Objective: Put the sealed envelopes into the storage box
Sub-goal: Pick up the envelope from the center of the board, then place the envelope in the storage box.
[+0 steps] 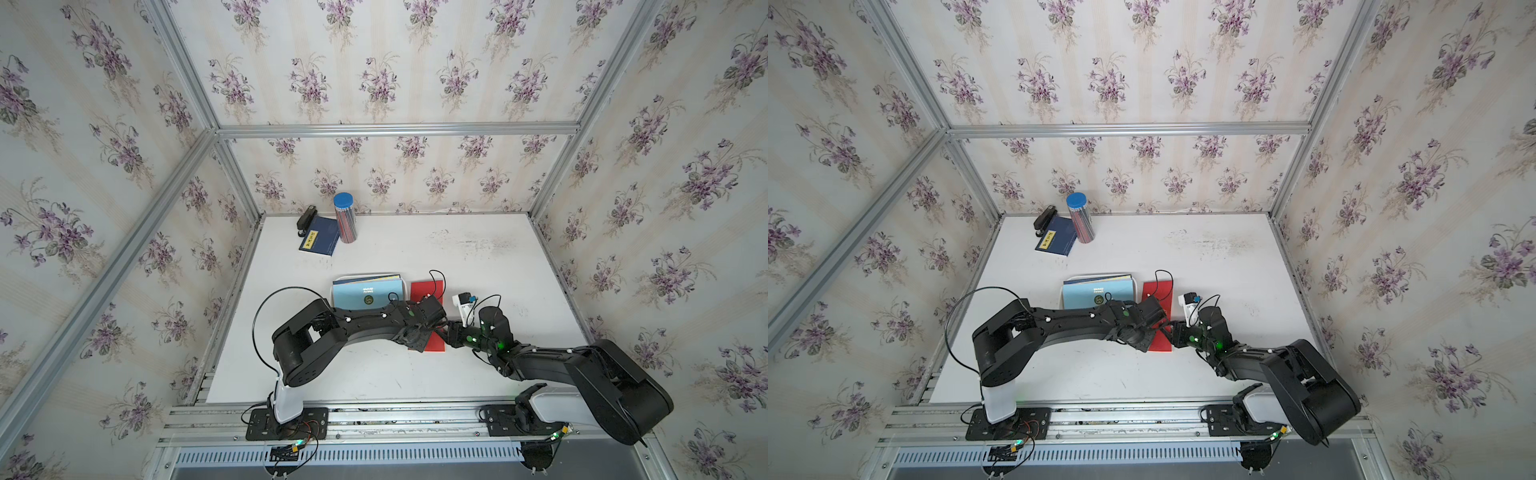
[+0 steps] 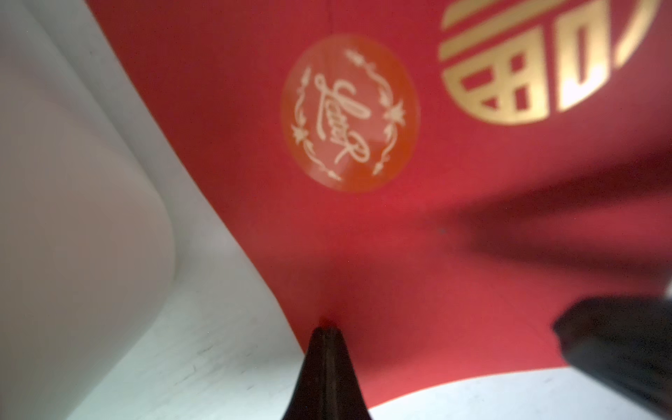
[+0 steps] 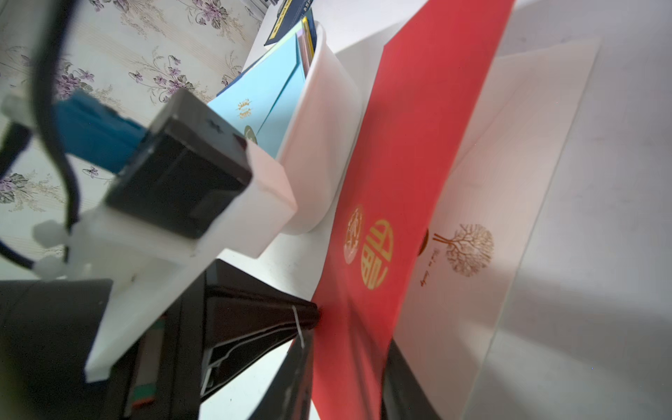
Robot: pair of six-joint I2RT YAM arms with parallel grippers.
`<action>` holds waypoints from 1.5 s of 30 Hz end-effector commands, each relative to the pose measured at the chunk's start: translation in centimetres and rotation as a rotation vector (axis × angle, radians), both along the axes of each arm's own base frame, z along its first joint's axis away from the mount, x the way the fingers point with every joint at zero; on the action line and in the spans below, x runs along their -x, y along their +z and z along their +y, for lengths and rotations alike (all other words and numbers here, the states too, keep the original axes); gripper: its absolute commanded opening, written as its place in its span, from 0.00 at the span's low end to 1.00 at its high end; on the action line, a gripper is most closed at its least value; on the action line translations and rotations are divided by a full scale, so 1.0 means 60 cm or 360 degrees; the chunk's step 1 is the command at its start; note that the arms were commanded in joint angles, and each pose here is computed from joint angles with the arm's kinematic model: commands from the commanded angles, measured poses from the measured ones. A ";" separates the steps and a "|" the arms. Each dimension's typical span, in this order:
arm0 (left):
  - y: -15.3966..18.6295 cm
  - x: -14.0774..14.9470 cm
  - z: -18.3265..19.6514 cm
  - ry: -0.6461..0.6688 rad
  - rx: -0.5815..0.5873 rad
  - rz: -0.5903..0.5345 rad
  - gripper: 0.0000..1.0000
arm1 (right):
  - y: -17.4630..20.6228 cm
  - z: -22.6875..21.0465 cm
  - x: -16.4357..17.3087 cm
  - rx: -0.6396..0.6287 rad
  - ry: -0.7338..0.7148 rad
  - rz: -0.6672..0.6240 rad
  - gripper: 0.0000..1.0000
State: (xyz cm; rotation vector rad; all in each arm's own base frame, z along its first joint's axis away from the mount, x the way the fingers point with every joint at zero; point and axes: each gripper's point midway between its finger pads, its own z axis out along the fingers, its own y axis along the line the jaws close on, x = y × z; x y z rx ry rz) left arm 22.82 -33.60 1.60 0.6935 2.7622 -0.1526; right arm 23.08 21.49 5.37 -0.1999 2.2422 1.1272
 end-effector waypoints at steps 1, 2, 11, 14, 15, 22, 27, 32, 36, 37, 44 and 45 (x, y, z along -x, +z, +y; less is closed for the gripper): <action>-0.018 0.013 0.009 -0.0008 -0.0042 0.0065 0.00 | -0.003 0.000 0.000 0.0017 0.0007 -0.0005 0.32; -0.017 0.012 0.009 -0.0009 -0.0041 0.0064 0.00 | -0.004 -0.001 -0.001 0.0020 0.0002 -0.0004 0.32; 0.005 0.010 0.004 -0.0010 0.0005 0.0030 0.01 | 0.037 -0.003 -0.014 -0.0044 -0.0083 -0.0018 0.00; 0.044 0.007 -0.001 -0.0020 0.0082 -0.0018 0.04 | 0.057 -0.014 -0.020 0.0002 -0.0138 -0.0053 0.00; 0.062 0.006 -0.003 -0.0026 0.0112 -0.0041 0.10 | 0.070 -0.018 -0.021 0.0013 -0.0151 -0.0087 0.00; 0.200 0.003 0.039 0.0003 0.0264 -0.0290 0.70 | 0.142 -0.040 -0.030 0.0169 -0.0173 -0.0332 0.00; 0.241 0.007 0.132 0.0139 0.0234 -0.0378 0.75 | 0.194 -0.032 -0.038 0.0326 -0.0015 -0.0577 0.00; 0.248 0.013 0.262 0.0429 0.0250 -0.0414 0.84 | 0.247 -0.007 -0.051 0.0449 0.0203 -0.0826 0.00; 0.252 0.023 0.347 0.0640 0.0288 -0.0450 0.90 | 0.274 0.020 -0.073 0.0609 0.0435 -0.1019 0.00; 0.254 0.026 0.363 0.0676 0.0286 -0.0471 0.91 | 0.278 0.031 -0.077 0.0668 0.0528 -0.1056 0.00; 0.275 0.038 0.425 0.0837 0.0271 -0.0630 0.95 | 0.260 0.145 -0.053 0.1069 0.1332 -0.1286 0.00; 0.278 0.040 0.429 0.0849 0.0271 -0.0641 0.95 | 0.258 0.157 -0.057 0.1108 0.1394 -0.1285 0.00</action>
